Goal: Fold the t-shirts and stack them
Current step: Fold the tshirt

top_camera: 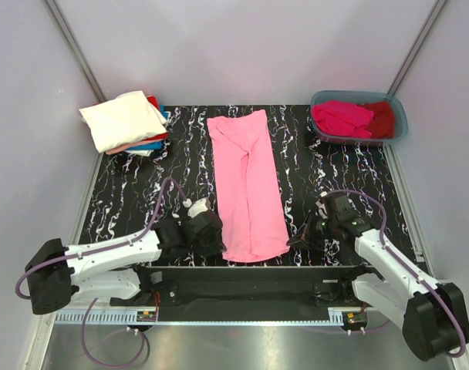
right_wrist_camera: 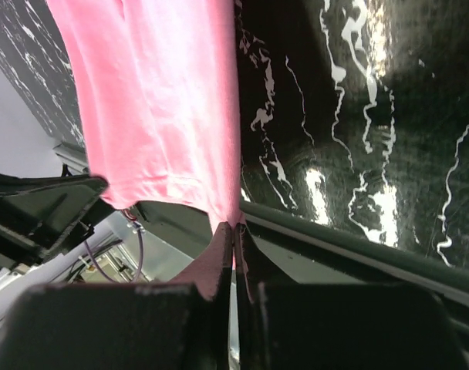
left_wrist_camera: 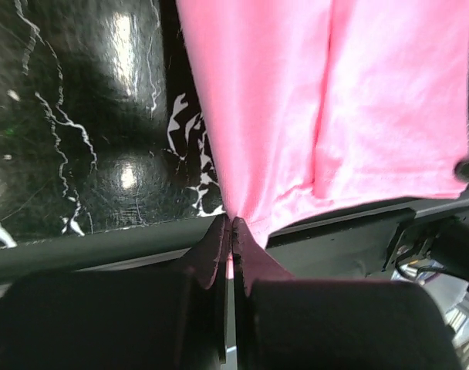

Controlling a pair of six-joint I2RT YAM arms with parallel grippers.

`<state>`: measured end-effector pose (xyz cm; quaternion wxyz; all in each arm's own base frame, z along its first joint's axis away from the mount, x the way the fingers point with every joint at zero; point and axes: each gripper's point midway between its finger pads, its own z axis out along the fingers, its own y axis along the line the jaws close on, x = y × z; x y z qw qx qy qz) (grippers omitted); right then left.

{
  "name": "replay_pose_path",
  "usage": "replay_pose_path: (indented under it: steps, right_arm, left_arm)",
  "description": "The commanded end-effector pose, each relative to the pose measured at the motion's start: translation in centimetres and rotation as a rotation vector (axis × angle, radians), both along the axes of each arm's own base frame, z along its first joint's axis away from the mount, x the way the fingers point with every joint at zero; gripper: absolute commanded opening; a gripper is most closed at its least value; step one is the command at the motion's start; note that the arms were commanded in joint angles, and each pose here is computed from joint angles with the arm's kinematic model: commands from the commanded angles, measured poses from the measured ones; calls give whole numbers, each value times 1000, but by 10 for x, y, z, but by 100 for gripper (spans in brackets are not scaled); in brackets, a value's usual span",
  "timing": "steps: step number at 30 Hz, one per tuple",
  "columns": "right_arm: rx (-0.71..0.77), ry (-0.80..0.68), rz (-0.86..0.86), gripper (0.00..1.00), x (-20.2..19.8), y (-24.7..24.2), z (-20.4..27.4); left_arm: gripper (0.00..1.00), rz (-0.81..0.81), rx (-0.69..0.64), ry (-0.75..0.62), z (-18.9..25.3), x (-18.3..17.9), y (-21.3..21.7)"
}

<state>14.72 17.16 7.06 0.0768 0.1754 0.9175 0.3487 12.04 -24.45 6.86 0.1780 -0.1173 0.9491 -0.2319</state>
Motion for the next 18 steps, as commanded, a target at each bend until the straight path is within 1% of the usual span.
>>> replay_pose_path:
  steps: [1, 2, 3, 5, 6, 7, 9, 10, 12, 13, 14, 15, 17, 18]
  right_arm:
    - [31, 6, -8, 0, 1, 5, 21]
    - [25, 0, -8, 0, 5, 6, 24]
    - [27, -37, -10, 0, 16, 8, 37]
    - [-17, -46, 0, 0, 28, 6, 39]
    - [-19, -87, 1, 0, 42, 9, 56]
    - [-62, -74, 12, 0, 48, 7, 51]
    - [-89, -101, 18, 0, 64, 7, 59]
    - [-108, -120, 16, 0, 78, 8, 66]
    - [-118, -140, 17, 0, 93, 10, 73]
    - [-134, -154, 18, 0, 107, 11, 78]
    - [-139, -156, 16, 0, 114, 11, 80]
    - [-151, -168, 15, 0, 128, 12, 84]
    - [-157, -179, 12, 0, 142, 13, 89]
    - [-152, -206, 7, 0, 155, 15, 99]
  left_arm:
    - [0, 62, 25, -95, 36, 21, 6]
    - [0, 63, 32, -124, 47, 29, 5]
    - [0, 73, 55, -122, 49, 33, 11]
    - [0, 60, 79, -136, 56, 42, 12]
    - [0, 72, 77, -147, 65, 50, 12]
    - [0, 73, 87, -150, 66, 55, 13]
    - [0, 72, 94, -165, 75, 66, 14]
    - [0, 92, 99, -164, 76, 75, 18]
    - [0, 77, 106, -161, 76, 85, 17]
    - [0, 95, 96, -170, 82, 96, 18]
    - [0, 76, 112, -158, 77, 101, 17]
    - [0, 95, 99, -173, 86, 113, 18]
    - [0, 80, 128, -158, 80, 124, 19]
    - [0, 79, 128, -160, 81, 131, 19]
